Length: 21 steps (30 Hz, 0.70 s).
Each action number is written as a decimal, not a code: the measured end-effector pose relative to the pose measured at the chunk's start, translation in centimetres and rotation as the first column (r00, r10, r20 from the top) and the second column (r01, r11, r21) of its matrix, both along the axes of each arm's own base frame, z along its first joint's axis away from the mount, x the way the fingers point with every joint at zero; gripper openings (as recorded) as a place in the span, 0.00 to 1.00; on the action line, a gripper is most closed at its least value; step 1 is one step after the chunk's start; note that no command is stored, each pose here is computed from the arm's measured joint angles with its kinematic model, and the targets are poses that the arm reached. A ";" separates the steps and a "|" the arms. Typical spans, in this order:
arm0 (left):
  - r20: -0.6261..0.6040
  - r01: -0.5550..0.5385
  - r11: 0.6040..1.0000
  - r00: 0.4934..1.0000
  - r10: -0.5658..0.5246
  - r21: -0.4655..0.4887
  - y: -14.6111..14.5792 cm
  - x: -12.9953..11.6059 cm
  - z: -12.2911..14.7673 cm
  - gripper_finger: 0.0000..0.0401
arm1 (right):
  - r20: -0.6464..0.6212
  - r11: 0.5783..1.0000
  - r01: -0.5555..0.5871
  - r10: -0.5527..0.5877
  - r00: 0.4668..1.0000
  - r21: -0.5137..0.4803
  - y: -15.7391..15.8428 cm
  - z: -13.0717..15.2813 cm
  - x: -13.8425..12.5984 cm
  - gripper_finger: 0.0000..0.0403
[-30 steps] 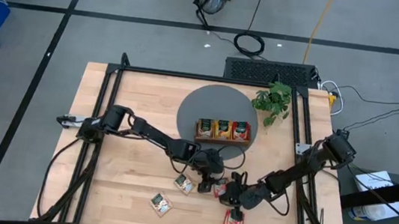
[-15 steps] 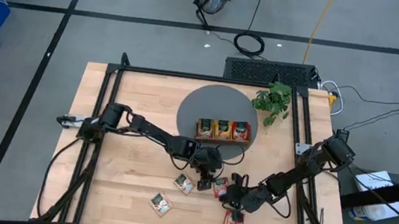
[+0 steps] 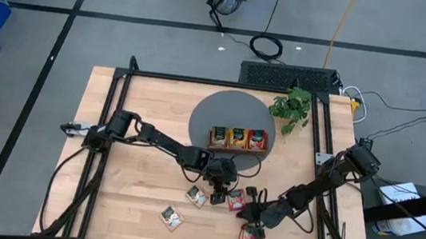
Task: Pick & Place Tea
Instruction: Put the top red tea packet into the right section of the wooden organizer
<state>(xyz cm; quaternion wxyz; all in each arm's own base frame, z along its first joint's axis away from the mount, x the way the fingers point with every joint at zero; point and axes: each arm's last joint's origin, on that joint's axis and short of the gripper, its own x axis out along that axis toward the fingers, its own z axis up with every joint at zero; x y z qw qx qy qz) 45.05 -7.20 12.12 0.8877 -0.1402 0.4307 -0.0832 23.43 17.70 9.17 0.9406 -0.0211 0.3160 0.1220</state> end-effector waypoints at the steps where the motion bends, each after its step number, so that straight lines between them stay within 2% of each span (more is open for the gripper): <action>1: 0.000 0.001 1.000 1.000 -0.001 0.001 0.0 0.0 0.0 0.53 | 0.006 1.000 -0.005 0.005 1.000 -0.009 0.1 0.2 0.2 0.00; 5: 0.001 0.004 1.000 1.000 -0.004 0.003 0.0 0.0 0.0 0.53 | 0.037 0.999 -0.002 0.004 0.999 -0.054 0.4 0.6 0.6 0.00; 10: 0.002 0.006 1.000 1.000 -0.006 0.005 -0.1 0.0 0.0 0.53 | 0.043 0.986 0.086 -0.081 0.996 -0.139 -0.2 0.3 0.5 0.00; 14: 0.003 0.010 1.000 1.000 -0.010 0.006 -0.2 0.0 0.0 0.53 | -0.009 0.985 0.130 -0.132 0.991 -0.114 -0.7 0.1 0.5 0.00; 21: 0.004 0.012 1.000 1.000 -0.012 0.004 -0.2 0.0 0.0 0.53 | -0.032 0.984 0.139 -0.143 0.989 -0.114 -0.7 -0.6 0.5 0.00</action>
